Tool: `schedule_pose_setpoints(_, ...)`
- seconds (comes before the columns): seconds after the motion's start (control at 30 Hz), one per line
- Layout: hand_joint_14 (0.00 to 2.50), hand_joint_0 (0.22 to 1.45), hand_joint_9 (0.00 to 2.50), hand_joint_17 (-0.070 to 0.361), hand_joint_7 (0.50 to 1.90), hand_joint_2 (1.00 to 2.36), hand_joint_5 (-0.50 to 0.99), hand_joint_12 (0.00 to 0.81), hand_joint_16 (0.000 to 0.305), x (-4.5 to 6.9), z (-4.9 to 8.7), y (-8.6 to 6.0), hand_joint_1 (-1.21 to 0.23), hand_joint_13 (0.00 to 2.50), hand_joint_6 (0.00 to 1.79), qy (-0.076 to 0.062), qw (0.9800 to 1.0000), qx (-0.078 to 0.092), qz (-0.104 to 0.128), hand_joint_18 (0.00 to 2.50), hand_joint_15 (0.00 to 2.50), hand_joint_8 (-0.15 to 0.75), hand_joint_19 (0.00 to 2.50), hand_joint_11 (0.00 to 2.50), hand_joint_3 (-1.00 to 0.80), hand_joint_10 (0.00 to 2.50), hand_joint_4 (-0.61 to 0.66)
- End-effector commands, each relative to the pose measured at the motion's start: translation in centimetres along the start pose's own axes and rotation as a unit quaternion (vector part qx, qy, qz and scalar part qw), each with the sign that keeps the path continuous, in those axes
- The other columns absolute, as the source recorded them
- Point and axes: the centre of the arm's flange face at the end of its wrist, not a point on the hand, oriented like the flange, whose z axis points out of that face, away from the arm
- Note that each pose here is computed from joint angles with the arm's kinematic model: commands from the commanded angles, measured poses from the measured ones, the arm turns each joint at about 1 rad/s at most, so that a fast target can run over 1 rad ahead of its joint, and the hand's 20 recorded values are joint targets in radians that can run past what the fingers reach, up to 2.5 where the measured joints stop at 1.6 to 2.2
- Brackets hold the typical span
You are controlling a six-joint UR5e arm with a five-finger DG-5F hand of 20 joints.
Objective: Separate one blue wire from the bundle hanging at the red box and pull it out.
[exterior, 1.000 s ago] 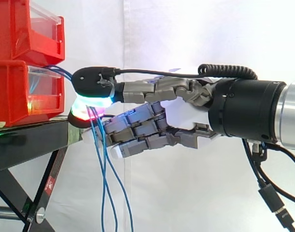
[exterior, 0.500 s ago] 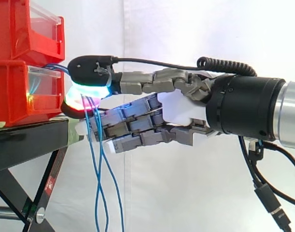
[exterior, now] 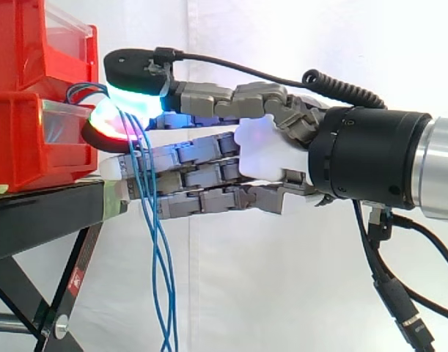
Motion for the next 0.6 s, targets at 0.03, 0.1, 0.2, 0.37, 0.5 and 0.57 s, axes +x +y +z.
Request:
schedule_pose_setpoints(0.03, 0.01, 0.62, 0.72, 0.106, 1.04, 1.02, -0.19, 0.388, 0.047, 0.17, -0.10, 0.02, -0.73, 0.53, 0.80, 0.002, 0.9998, 0.001, 0.017, 0.44, 0.21, 0.332, 0.56, 0.47, -0.16, 0.01, 0.19)
schedule_pose_setpoints(0.1, 0.01, 0.62, 0.72, 0.106, 1.04, 1.03, -0.19, 0.387, 0.047, 0.25, -0.16, 0.02, -0.73, 0.53, 0.80, 0.003, 0.9997, 0.001, 0.025, 0.44, 0.22, 0.334, 0.55, 0.46, -0.15, 0.01, 0.19)
schedule_pose_setpoints(0.2, 0.01, 0.62, 0.72, 0.106, 1.04, 1.03, -0.18, 0.387, 0.047, 0.32, -0.25, -0.01, -0.74, 0.53, 0.80, 0.005, 0.9994, 0.003, 0.034, 0.44, 0.22, 0.335, 0.55, 0.47, -0.15, 0.01, 0.18)
schedule_pose_setpoints(0.37, 0.01, 0.61, 0.73, 0.105, 1.04, 1.03, -0.18, 0.386, 0.046, 0.27, -0.37, -0.14, -0.74, 0.53, 0.80, 0.008, 0.9991, 0.009, 0.042, 0.44, 0.21, 0.335, 0.55, 0.47, -0.14, 0.01, 0.19)
schedule_pose_setpoints(0.5, 0.01, 0.61, 0.74, 0.104, 1.05, 1.03, -0.18, 0.385, 0.046, 0.35, -0.48, -0.32, -0.74, 0.53, 0.79, 0.016, 0.9987, 0.013, 0.046, 0.44, 0.21, 0.335, 0.55, 0.47, -0.14, 0.01, 0.19)
schedule_pose_setpoints(0.57, 0.01, 0.61, 0.74, 0.104, 1.06, 1.03, -0.18, 0.384, 0.046, 0.40, -0.55, -0.29, -0.75, 0.53, 0.79, 0.023, 0.9984, 0.016, 0.049, 0.44, 0.21, 0.337, 0.55, 0.47, -0.13, 0.01, 0.19)
